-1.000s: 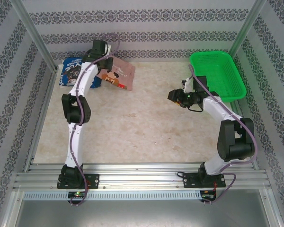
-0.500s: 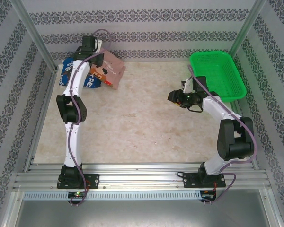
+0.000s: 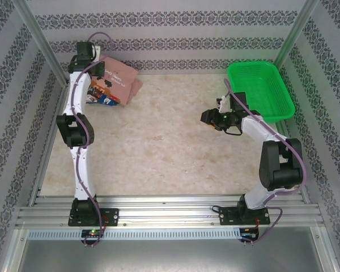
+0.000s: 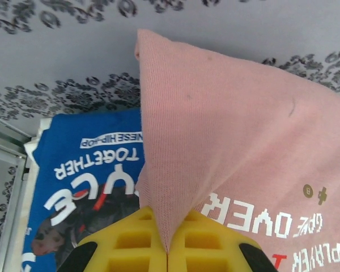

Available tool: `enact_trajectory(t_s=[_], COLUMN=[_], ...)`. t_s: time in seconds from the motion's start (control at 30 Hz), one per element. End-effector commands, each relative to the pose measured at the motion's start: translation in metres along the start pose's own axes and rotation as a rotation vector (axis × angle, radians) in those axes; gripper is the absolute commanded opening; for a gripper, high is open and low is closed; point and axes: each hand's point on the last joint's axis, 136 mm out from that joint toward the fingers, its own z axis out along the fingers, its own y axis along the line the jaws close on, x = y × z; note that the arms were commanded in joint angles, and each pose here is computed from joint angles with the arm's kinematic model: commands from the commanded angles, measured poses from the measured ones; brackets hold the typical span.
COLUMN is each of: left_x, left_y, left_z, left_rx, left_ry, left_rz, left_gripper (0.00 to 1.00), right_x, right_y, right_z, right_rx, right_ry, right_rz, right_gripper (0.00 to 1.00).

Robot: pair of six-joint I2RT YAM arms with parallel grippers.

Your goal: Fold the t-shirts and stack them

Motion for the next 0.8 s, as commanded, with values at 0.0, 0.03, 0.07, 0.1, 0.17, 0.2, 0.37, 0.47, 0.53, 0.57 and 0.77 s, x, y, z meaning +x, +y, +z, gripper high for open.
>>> enact_trajectory(t_s=[0.0,0.03,0.07,0.1,0.17,0.2,0.37,0.47,0.53,0.57,0.77], left_x=[-0.052,-0.050,-0.047,-0.044,-0.040,-0.037,-0.023,-0.014,-0.002,0.006,0.024], left_y=[0.046,0.053,0.057,0.062,0.073,0.079,0.113,0.106,0.101,0.098,0.062], left_z=[-0.041,-0.039,-0.037,-0.035,-0.031,-0.028,-0.022,-0.007,0.010,0.019,0.052], left_rx=[-0.055,-0.054,-0.051,-0.052,-0.065,-0.070,-0.079,-0.044,-0.021,-0.017,0.121], left_ry=[-0.179,-0.176,-0.171,-0.165,-0.160,-0.159,-0.150,-0.140,-0.117,-0.099,-0.083], left_rz=[-0.047,-0.059,-0.066,-0.071,-0.075,-0.085,-0.140,-0.141,-0.163,-0.168,-0.220], left_gripper=[0.00,0.00,0.00,0.00,0.00,0.00,0.00,0.00,0.03,0.10,0.47], right_x=[0.004,0.004,0.004,0.005,0.006,0.007,0.012,0.013,0.015,0.016,0.022], right_y=[-0.008,-0.009,-0.010,-0.011,-0.014,-0.014,-0.019,-0.021,-0.023,-0.024,-0.021], right_z=[0.006,0.008,0.010,0.011,0.015,0.016,0.021,0.024,0.027,0.028,0.029], right_rx=[0.007,0.007,0.008,0.009,0.009,0.008,0.020,0.024,0.026,0.027,0.038], right_ry=[0.014,0.016,0.020,0.022,0.029,0.031,0.050,0.055,0.061,0.066,0.082], right_rz=[0.012,0.015,0.018,0.020,0.030,0.033,0.034,0.037,0.044,0.046,0.034], right_gripper=[0.47,0.47,0.47,0.48,0.48,0.47,0.47,0.47,0.47,0.47,0.47])
